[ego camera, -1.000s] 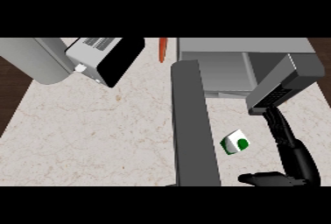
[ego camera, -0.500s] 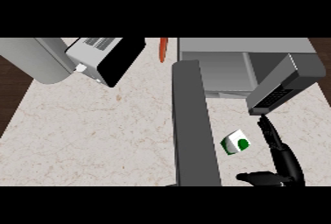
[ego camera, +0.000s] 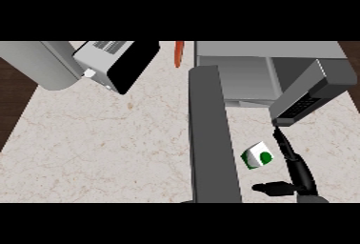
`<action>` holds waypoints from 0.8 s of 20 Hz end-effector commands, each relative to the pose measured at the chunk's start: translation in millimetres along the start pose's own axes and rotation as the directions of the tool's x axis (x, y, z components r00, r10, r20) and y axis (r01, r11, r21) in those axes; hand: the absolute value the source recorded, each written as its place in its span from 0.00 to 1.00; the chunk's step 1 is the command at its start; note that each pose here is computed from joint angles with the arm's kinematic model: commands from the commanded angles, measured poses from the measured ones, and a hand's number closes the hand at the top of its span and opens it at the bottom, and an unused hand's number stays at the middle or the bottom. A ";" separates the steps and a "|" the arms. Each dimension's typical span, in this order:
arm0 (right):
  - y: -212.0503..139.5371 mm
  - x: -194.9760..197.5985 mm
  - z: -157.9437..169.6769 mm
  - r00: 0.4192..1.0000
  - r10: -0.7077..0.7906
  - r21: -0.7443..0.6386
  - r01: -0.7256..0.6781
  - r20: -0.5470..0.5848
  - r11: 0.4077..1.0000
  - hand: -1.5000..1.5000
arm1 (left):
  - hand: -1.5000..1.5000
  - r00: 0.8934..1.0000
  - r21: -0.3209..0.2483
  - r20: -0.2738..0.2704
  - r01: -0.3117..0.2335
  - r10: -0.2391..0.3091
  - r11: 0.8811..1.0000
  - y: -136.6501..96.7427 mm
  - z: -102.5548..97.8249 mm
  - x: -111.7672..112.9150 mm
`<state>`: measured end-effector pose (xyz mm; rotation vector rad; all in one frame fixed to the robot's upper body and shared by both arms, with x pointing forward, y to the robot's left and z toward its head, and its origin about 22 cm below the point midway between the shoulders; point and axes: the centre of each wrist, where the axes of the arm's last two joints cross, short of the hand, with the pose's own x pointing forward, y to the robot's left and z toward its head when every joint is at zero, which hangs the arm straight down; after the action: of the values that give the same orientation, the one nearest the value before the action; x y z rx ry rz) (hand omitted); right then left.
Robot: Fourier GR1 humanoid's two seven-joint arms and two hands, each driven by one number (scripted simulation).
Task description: Pick up the milk, place it into the microwave and close the microwave
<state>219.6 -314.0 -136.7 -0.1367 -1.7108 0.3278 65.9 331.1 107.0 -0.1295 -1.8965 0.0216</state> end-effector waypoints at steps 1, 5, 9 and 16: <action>17.8 -19.4 12.5 1.000 -0.013 -0.002 0.013 0.012 1.000 0.00 | 0.00 0.997 -0.056 0.072 -0.017 0.021 0.998 -0.5 13.7 29.0; 13.2 -20.9 -10.3 0.999 -0.041 0.022 0.041 0.014 0.999 0.00 | 0.00 0.997 -0.050 0.065 -0.047 0.051 0.998 3.4 4.6 23.7; 11.3 -26.1 -3.5 0.990 -0.138 0.020 0.138 0.042 0.990 0.00 | 0.00 0.996 -0.051 0.073 -0.040 0.044 0.998 10.4 3.5 17.8; 40.7 -25.7 -12.2 0.982 -0.187 0.085 0.184 0.037 0.979 1.00 | 0.00 0.997 -0.051 0.066 -0.039 0.042 0.998 -8.5 17.5 20.0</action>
<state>233.5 -302.3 -163.3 -0.0190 -1.6785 0.2548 49.0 341.6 103.4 -0.1703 -1.8985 0.0309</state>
